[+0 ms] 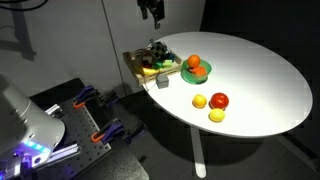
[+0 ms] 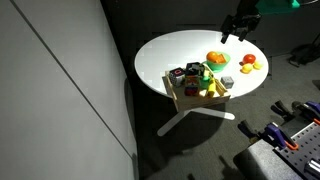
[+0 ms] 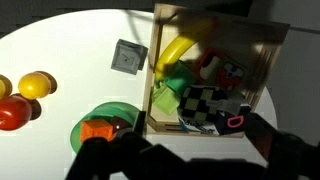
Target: Put the white and black dice on the table
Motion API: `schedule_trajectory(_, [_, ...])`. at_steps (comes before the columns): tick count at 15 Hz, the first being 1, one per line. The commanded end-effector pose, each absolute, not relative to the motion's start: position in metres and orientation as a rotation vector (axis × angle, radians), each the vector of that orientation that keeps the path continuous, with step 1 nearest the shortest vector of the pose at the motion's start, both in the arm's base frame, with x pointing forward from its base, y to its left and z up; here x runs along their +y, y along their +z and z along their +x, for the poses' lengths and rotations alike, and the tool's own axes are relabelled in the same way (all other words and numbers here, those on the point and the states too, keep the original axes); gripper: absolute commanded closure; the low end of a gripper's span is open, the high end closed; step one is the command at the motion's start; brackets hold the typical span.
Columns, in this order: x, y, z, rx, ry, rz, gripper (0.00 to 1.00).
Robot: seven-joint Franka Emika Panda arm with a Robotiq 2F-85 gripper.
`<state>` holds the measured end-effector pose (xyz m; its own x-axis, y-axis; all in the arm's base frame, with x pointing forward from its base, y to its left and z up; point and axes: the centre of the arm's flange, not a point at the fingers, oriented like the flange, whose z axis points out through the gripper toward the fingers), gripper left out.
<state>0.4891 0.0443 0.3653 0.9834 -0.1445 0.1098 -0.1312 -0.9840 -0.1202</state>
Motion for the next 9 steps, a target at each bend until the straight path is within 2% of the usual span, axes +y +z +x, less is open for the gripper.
schedule_trajectory(1, [0.058, 0.362, 0.516, 0.152, -0.179, -3.011, 0.00])
schedule_trajectory(9, [0.093, 0.336, 0.545, 0.053, -0.130, -3.032, 0.00])
